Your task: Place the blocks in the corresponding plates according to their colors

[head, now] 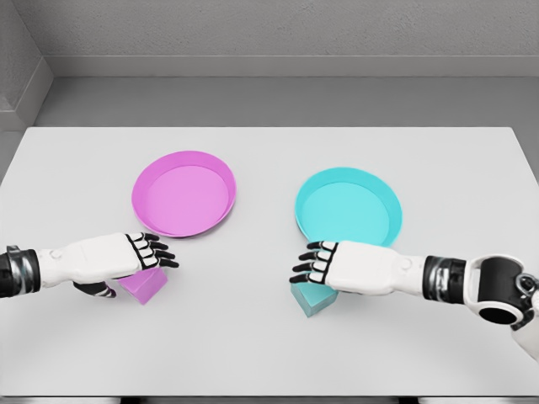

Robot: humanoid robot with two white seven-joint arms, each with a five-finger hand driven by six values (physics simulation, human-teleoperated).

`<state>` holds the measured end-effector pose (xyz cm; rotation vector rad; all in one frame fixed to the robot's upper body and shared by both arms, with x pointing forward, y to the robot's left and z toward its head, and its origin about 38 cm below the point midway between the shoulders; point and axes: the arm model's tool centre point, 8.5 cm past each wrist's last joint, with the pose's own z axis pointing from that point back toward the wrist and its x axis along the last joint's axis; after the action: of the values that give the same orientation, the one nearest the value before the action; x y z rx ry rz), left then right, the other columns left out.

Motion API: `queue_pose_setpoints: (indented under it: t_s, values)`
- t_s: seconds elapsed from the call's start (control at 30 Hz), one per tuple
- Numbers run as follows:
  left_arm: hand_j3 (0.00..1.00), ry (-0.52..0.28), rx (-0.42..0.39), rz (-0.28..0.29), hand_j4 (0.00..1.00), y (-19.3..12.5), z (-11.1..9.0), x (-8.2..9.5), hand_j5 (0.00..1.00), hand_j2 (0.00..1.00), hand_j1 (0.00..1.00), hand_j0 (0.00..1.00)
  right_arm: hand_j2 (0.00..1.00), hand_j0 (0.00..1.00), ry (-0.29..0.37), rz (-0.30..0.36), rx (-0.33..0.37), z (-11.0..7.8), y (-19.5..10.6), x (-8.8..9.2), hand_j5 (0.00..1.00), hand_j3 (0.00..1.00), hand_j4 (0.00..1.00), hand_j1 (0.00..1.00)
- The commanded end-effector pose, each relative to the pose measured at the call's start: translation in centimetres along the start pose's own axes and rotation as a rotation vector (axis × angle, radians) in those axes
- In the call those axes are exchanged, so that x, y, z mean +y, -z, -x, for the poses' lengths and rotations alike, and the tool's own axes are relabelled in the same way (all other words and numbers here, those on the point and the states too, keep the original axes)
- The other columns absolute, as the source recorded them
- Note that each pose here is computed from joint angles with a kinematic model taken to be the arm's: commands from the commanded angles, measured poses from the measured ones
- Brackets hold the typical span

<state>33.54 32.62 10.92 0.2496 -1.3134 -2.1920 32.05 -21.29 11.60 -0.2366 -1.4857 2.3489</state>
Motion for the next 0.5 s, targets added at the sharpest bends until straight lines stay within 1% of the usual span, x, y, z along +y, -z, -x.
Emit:
queue_pose_setpoints:
  t_s: [0.0, 0.07, 0.23, 0.47]
  values:
    - [1.00, -0.010, 0.006, -0.001, 1.00, -0.04, 0.19, -0.13, 1.00, 1.00, 1.00, 1.00, 1.00, 1.00, 0.006, -0.008, -0.009, -0.27, 0.24, 0.21, 1.00, 1.00, 1.00, 1.00]
    - [1.00, -0.012, 0.009, 0.001, 1.00, -0.08, 0.30, -0.22, 1.00, 1.00, 1.00, 1.00, 1.00, 1.00, 0.004, -0.019, -0.015, -0.53, 0.41, 0.54, 1.00, 1.00, 1.00, 1.00]
    - [1.00, -0.022, 0.010, -0.001, 1.00, 0.28, 0.37, -0.48, 1.00, 1.00, 1.00, 1.00, 1.00, 1.00, -0.005, -0.027, -0.011, -0.53, 0.43, 0.67, 1.00, 1.00, 1.00, 1.00]
    - [1.00, -0.019, 0.008, -0.010, 1.00, 0.82, 0.41, -0.32, 1.00, 1.00, 1.00, 1.00, 1.00, 1.00, -0.011, -0.033, -0.008, -0.49, 0.47, 0.76, 1.00, 1.00, 1.00, 1.00]
